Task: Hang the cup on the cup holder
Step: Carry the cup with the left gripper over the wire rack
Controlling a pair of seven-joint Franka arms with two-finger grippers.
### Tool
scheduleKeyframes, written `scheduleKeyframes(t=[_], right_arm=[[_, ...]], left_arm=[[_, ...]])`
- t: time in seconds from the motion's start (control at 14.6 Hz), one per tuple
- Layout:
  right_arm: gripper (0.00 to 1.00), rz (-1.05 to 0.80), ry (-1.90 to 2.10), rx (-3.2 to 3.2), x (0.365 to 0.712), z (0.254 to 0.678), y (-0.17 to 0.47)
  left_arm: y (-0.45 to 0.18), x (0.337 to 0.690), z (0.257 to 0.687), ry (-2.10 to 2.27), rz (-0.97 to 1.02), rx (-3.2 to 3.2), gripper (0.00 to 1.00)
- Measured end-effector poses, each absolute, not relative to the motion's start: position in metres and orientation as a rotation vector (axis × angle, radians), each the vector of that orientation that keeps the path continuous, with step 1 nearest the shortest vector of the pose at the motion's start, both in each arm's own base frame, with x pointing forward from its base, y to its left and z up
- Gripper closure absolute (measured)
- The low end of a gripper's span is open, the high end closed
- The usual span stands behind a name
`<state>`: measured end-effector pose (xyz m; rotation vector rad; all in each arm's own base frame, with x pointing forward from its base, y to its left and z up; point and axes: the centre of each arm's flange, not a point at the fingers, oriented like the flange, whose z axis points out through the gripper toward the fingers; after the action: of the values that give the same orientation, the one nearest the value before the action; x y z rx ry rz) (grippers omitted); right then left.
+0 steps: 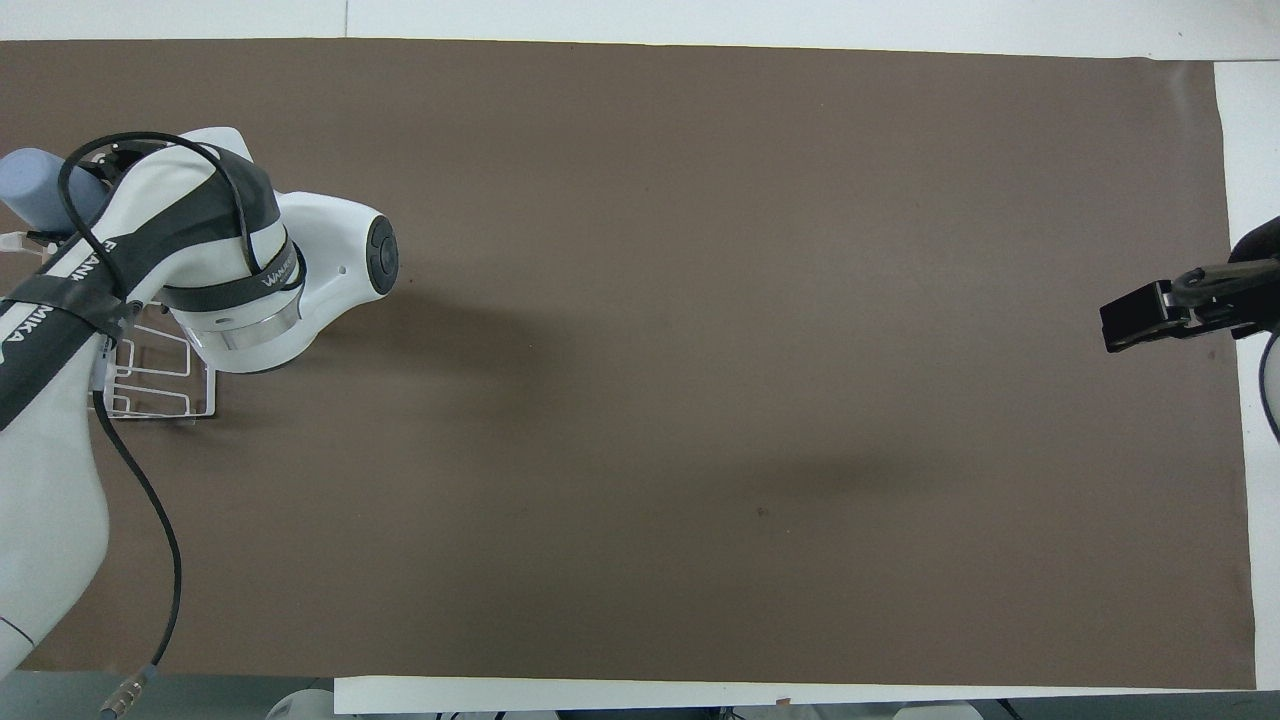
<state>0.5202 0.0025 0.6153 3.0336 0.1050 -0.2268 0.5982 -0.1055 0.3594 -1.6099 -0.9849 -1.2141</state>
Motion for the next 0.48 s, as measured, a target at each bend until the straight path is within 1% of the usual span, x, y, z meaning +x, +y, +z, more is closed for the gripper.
scheduleKeyframes(t=[0.27, 0.34, 0.41, 0.48], right_arm=[[0.00, -0.253, 0.105, 3.046, 0.5183, 0.6147, 0.0038], [0.00, -0.254, 0.107, 3.047, 0.5182, 0.6146, 0.0046], [0.00, -0.254, 0.109, 3.048, 0.5182, 0.6146, 0.0051], [0.00, -0.254, 0.111, 3.048, 0.5181, 0.6146, 0.0056]], left_arm=[[-0.1066, 0.5980, 0.3558, -0.987, -1.215, -1.613, 0.21], [-0.1076, 0.5978, 0.3558, -0.988, -1.215, -1.615, 0.15], [-0.1082, 0.5977, 0.3559, -0.990, -1.213, -1.617, 0.05], [-0.1086, 0.5976, 0.3557, -0.995, -1.209, -1.621, 0.00]])
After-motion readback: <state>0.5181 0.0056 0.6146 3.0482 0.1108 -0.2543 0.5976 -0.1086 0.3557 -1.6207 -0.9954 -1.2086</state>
